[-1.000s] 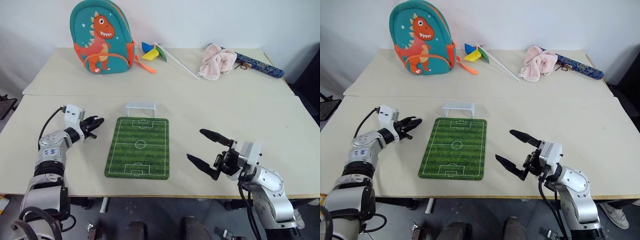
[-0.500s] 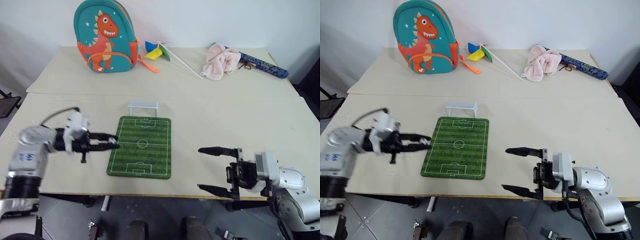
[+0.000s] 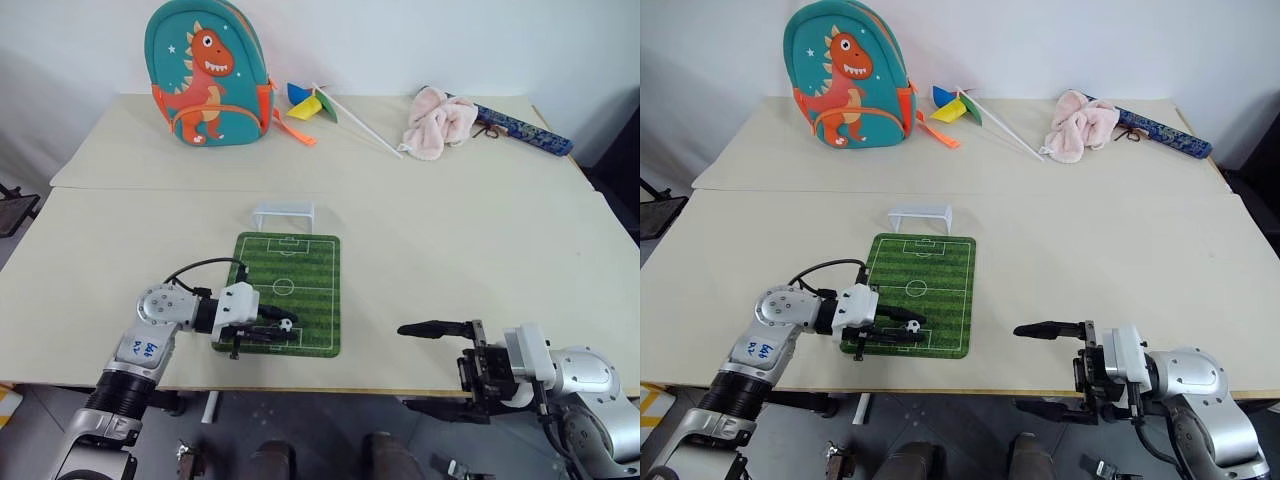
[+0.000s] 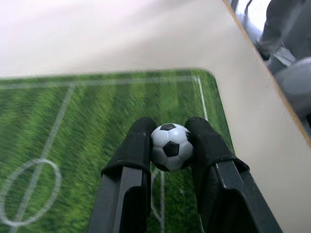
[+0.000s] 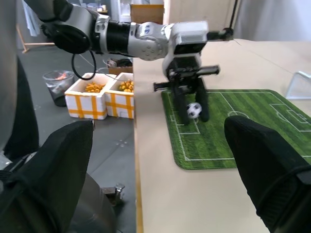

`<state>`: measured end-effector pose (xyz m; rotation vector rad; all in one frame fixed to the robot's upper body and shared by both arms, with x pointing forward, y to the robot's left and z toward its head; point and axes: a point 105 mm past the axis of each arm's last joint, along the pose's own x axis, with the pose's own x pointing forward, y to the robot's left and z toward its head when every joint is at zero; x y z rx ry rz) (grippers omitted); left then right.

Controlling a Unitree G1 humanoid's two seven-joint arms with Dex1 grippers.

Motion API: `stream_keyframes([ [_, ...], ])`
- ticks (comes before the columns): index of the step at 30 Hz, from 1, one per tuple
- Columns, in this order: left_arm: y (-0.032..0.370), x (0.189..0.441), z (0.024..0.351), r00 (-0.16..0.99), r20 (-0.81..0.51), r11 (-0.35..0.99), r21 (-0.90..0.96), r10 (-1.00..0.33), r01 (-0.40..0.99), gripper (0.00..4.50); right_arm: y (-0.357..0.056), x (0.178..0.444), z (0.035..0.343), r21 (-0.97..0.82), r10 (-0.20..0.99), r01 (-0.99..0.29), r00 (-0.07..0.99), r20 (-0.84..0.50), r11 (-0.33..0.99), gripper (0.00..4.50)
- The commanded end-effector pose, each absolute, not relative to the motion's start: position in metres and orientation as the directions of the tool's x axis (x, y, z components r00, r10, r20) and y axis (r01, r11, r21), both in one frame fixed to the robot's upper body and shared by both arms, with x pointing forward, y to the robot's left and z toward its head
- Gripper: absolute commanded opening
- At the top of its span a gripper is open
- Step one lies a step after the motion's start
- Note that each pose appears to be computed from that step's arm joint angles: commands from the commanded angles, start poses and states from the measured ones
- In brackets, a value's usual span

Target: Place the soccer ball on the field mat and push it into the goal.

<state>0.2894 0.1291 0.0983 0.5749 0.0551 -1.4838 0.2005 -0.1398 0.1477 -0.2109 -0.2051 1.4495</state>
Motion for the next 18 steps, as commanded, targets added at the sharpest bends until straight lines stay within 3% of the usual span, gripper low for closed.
stream_keyframes([
  [1, 0.1285, 0.2905, 0.1003, 0.111, -0.381, -0.029, 0.342, -0.918, 0.939, 0.86, -0.1382, 0.2005, 0.1539, -0.3, 0.993, -0.946, 0.115, 0.033, 0.119, 4.5],
  [8, 0.1345, 0.2876, 0.0933, 0.096, -0.416, -0.042, 0.31, -0.904, 0.95, 0.86, -0.1386, 0.2018, 0.1518, -0.304, 0.99, -0.942, 0.137, 0.039, 0.142, 4.5],
  [16, 0.1329, 0.2888, 0.0969, 0.094, -0.379, -0.034, 0.318, -0.921, 0.948, 3.37, -0.1376, 0.2041, 0.15, -0.307, 0.988, -0.939, 0.15, 0.043, 0.155, 4.5],
  [18, 0.1339, 0.2886, 0.0975, 0.095, -0.379, -0.037, 0.326, -0.92, 0.945, 3.37, -0.1376, 0.2045, 0.1494, -0.306, 0.987, -0.939, 0.152, 0.044, 0.158, 4.5],
])
